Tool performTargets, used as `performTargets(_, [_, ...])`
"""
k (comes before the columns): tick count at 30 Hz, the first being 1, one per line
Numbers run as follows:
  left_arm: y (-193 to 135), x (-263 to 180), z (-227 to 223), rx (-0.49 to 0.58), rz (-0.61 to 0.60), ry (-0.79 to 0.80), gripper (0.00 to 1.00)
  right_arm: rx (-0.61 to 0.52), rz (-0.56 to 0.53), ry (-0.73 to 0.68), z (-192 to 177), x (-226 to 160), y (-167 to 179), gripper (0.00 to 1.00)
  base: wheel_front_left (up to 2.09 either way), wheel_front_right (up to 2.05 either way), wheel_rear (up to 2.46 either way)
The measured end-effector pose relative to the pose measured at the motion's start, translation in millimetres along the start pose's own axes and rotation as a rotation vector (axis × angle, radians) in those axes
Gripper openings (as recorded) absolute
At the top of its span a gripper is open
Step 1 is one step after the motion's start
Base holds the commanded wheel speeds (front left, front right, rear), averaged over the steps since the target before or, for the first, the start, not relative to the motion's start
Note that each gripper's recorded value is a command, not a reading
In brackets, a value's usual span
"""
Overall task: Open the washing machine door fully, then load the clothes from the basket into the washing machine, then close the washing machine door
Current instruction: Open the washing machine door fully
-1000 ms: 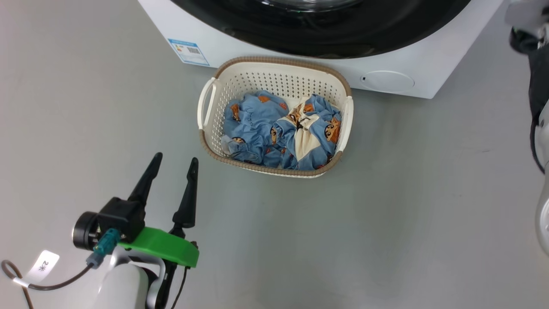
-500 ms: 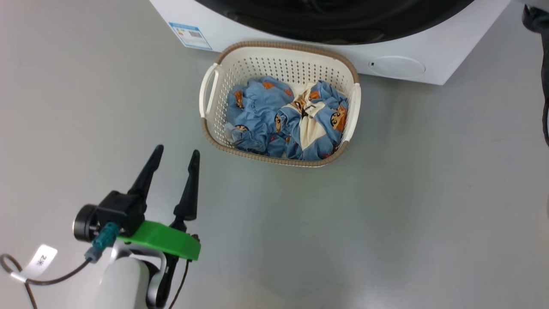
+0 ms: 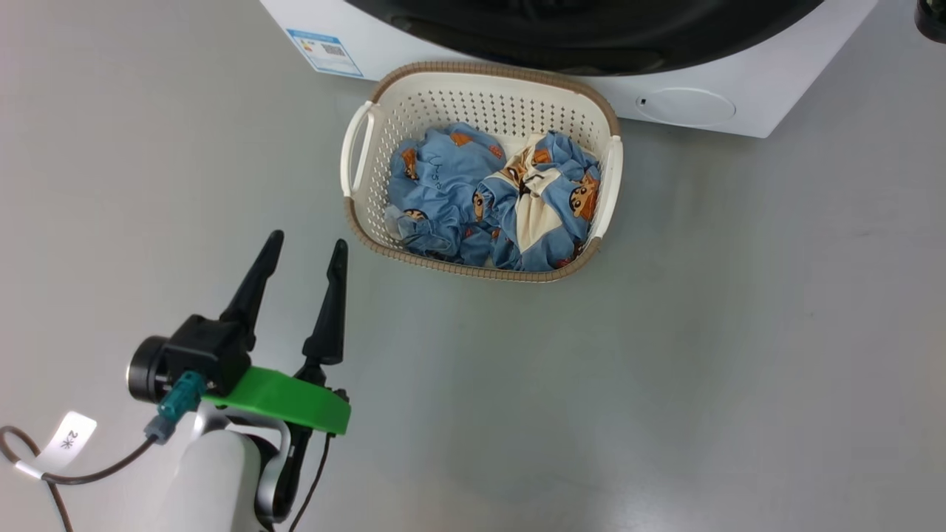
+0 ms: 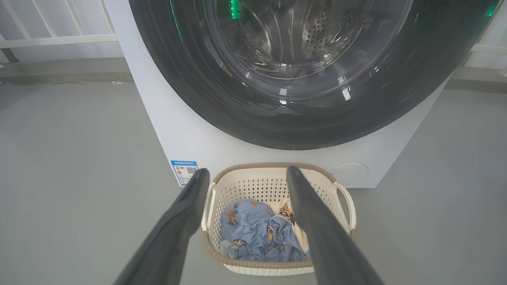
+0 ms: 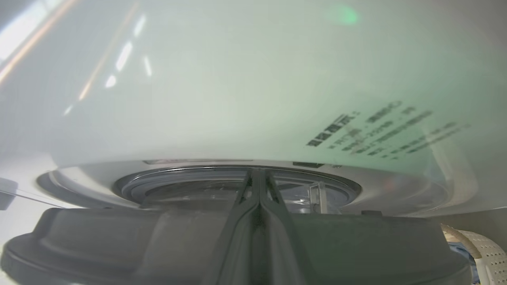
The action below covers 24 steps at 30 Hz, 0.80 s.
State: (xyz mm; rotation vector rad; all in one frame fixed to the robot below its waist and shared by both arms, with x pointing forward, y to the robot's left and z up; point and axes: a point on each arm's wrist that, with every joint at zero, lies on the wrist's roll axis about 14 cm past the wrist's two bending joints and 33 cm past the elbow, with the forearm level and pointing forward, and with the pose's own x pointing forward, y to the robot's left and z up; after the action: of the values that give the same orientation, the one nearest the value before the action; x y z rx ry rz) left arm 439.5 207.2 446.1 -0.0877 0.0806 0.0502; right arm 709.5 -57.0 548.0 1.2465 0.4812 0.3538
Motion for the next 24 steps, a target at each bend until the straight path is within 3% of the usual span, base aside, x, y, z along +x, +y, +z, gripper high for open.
performTargets(14, [1.1,-2.8,19.2,-0.002,0.004,-0.052,1.0,-0.044,-0.009,0.184,-26.0,-21.3,-3.3,0.0,0.0,0.0,0.0])
performTargets(24, [-0.9,-9.9,31.6,0.0,0.001,-0.086,1.0,-0.081,0.002,0.417,-89.6,-49.4,-10.2,0.0,0.0,0.0,0.0])
